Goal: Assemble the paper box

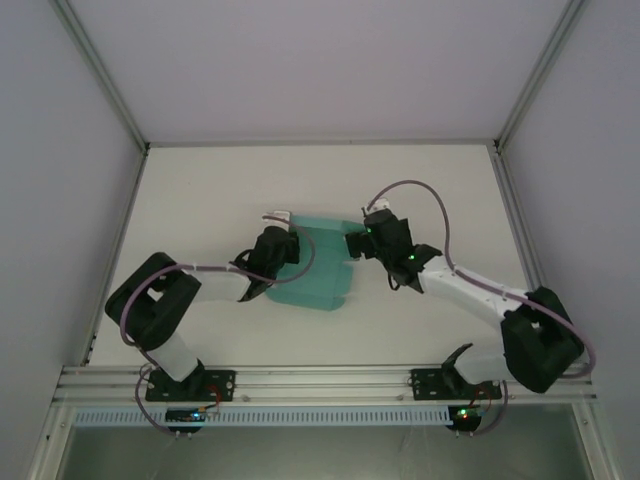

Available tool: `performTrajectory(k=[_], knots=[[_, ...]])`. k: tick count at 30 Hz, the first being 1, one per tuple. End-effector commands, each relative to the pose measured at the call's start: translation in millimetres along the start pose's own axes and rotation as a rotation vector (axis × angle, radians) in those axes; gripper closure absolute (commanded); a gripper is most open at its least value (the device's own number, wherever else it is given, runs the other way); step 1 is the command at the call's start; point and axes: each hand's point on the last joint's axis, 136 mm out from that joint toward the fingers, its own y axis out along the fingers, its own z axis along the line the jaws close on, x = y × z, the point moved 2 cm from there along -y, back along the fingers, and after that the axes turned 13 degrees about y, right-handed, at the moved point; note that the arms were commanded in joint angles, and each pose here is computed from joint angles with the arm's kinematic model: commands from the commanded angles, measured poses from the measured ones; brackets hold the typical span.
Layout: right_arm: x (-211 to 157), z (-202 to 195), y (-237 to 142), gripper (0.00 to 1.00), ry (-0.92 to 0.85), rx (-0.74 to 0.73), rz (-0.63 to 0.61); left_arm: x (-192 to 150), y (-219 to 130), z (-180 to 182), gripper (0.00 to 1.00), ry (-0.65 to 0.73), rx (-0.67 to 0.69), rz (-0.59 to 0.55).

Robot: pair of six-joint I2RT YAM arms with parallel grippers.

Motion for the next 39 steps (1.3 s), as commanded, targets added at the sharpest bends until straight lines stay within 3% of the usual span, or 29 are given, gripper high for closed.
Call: performTrajectory(k=[1, 6, 11, 16, 20, 27, 31, 39], knots=[[17, 18, 14, 0.01, 0.011, 0.054, -0.074, 18, -6, -6, 1.0, -0.037, -0.025, -0.04], [39, 44, 19, 0.01, 0.066, 0.185, -0.201, 20, -9, -10, 1.0, -0.044, -0.032, -0.044], [45, 38, 13, 0.01, 0.143, 0.166, -0.31, 26, -15, -13, 1.0, -0.073, -0.034, -0.057], [23, 14, -2, 0.01, 0.081, 0.039, -0.233, 30, -21, 1, 1.0, -0.089, 0.042, -0.045], [-10, -18, -16, 0.01, 0.124, -0.054, -0.077, 37, -28, 9, 1.0, -0.082, 0.081, -0.044], [-50, -48, -30, 0.01, 0.129, -0.096, 0.059, 45, -34, 12, 1.0, -0.067, 0.096, -0.04], [-50, -43, -23, 0.01, 0.149, -0.053, 0.054, 46, -35, 10, 1.0, -0.062, 0.082, -0.041], [-9, -13, 3, 0.01, 0.15, 0.055, -0.032, 41, -35, 6, 1.0, -0.067, 0.052, -0.029]])
